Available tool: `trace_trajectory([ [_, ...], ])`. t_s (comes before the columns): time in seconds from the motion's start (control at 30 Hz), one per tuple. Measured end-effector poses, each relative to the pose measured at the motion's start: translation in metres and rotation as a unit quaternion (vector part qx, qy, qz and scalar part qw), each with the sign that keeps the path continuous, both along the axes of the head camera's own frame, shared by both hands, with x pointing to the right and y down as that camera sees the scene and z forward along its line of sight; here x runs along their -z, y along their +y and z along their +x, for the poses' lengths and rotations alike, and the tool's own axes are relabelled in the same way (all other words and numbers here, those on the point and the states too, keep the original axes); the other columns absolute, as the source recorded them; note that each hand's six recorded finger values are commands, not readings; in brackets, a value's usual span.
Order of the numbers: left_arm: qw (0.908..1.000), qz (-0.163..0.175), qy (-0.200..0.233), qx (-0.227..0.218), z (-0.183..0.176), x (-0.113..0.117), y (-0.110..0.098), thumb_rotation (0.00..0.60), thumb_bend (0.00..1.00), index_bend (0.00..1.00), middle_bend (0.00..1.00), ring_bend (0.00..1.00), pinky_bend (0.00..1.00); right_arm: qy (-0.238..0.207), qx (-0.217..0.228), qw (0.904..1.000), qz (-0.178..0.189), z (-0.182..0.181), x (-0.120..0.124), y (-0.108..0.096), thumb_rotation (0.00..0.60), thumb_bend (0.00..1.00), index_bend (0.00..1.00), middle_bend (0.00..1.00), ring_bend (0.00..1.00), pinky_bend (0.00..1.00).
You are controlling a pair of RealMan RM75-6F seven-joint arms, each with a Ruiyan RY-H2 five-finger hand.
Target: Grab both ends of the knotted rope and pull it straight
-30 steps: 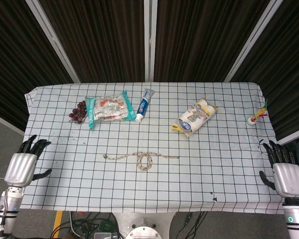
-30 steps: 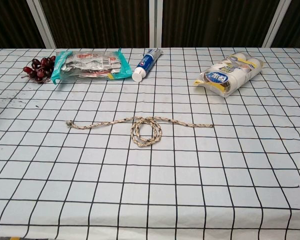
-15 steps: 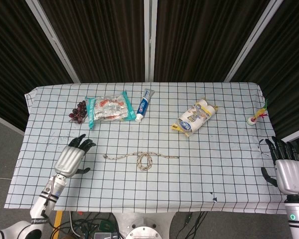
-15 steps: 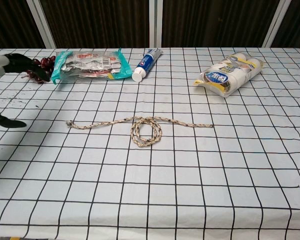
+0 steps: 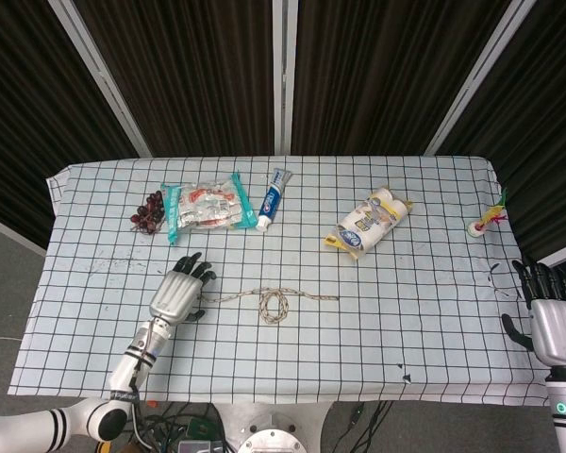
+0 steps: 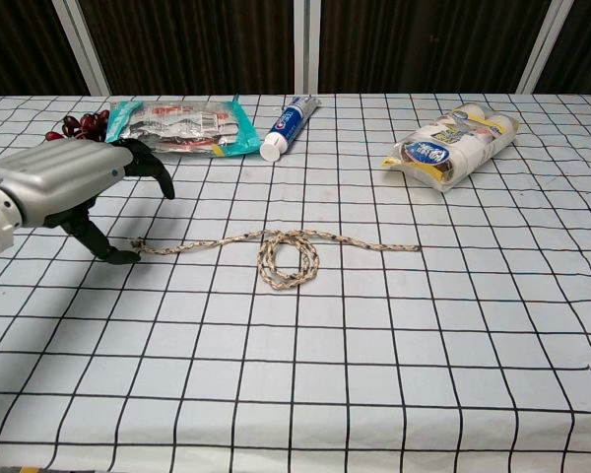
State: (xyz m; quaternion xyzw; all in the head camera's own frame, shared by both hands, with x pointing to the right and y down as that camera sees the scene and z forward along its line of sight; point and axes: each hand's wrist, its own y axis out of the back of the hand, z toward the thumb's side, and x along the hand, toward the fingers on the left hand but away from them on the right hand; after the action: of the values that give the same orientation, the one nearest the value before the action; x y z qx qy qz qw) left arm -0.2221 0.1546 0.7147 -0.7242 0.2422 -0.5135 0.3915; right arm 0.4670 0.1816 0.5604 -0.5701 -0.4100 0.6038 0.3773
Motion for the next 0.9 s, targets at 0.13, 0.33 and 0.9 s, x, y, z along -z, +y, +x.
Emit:
trace_trajectory([
  [0.13, 1.0000, -0.005, -0.003, -0.001, 0.002, -0.006, 0.002, 0.600, 0.15, 0.35, 0.17, 0.04, 0.14, 0.000, -0.004, 1.0000, 0.001, 0.003, 0.000, -0.001, 0.600, 0.27, 0.00, 0.00, 0.00, 0.00],
  [0.33, 0.9999, -0.005, -0.014, 0.000, -0.001, -0.014, 0.003, 0.600, 0.20, 0.39, 0.17, 0.04, 0.14, 0.000, -0.006, 1.0000, 0.000, 0.004, 0.000, -0.001, 0.600, 0.27, 0.00, 0.00, 0.00, 0.00],
  [0.9, 0.9996, -0.006, -0.026, -0.004, -0.006, -0.025, 0.008, 0.600, 0.26, 0.44, 0.18, 0.04, 0.14, -0.005, -0.013, 0.9999, -0.009, 0.006, -0.005, 0.001, 0.600, 0.27, 0.00, 0.00, 0.00, 0.00],
])
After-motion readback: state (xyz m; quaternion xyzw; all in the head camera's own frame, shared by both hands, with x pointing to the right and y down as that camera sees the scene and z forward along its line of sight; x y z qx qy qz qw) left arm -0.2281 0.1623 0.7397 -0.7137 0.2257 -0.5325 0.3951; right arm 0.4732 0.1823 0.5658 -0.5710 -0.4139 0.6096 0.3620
